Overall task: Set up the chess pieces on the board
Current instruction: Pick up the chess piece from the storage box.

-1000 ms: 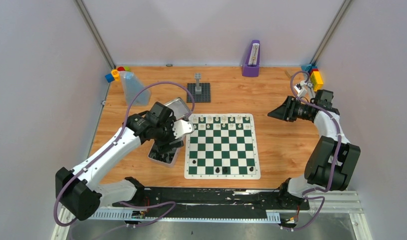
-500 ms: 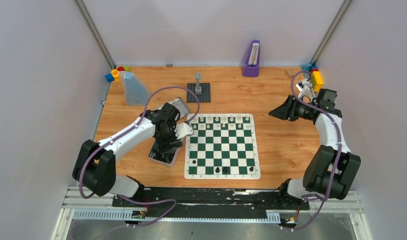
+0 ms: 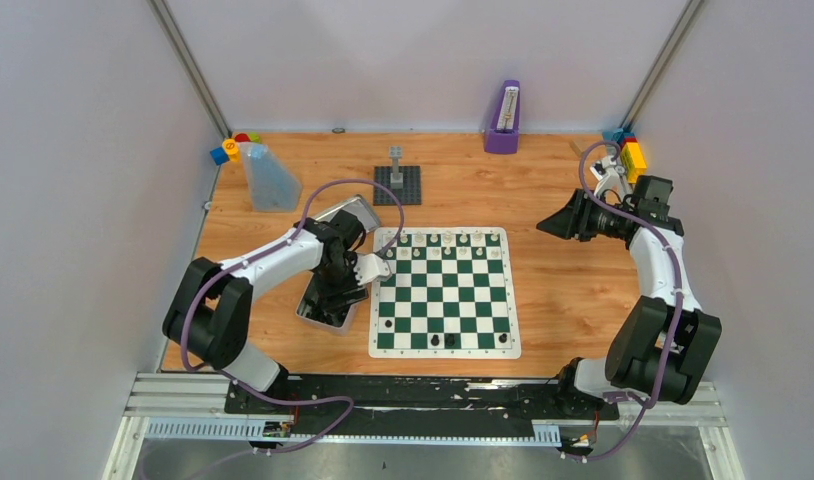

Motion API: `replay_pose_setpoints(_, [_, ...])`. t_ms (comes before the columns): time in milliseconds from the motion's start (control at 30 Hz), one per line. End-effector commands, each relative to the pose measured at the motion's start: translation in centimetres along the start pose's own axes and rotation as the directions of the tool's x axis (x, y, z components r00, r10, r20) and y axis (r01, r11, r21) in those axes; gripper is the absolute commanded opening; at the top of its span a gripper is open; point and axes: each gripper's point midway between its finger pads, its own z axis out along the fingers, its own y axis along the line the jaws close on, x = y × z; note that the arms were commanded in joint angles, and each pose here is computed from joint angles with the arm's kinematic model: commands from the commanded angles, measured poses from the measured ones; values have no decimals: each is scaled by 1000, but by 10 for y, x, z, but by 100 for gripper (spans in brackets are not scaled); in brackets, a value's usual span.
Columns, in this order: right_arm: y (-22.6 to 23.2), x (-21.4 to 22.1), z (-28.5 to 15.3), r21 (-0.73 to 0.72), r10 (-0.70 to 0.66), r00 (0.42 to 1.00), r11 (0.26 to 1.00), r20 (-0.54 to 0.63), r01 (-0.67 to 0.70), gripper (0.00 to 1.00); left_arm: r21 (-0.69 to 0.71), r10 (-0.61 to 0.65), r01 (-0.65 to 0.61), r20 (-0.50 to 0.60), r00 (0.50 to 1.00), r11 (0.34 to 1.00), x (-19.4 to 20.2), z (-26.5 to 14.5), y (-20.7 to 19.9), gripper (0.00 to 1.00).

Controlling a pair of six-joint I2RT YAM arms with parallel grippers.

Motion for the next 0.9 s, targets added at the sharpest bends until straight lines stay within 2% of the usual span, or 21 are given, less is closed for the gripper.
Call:
replay_pose_setpoints(0, [7, -9, -3, -4, -64, 998, 998, 20, 64, 46, 61, -15, 13, 37, 999, 998, -10, -4, -7, 70])
replay_pose_setpoints(300, [7, -7, -2, -11, -63, 998, 998, 17, 63, 46, 83, -17, 16, 5, 1000, 996, -7, 10, -7, 61])
replay_pose_setpoints(600, [5, -5, 0, -15, -54, 998, 998, 11, 54, 46, 79, -30, 29, 4, 1000, 996, -8, 15, -4, 41])
replay_pose_setpoints(667, [4, -5, 0, -17, -52, 999, 999, 10, 52, 46, 63, -37, 36, 21, 999, 997, -11, 10, -1, 34])
replay_pose_setpoints(867, [5, -5, 0, -22, -50, 999, 999, 9, 50, 46, -31, -65, 69, 103, 993, 997, -23, -15, 19, 24])
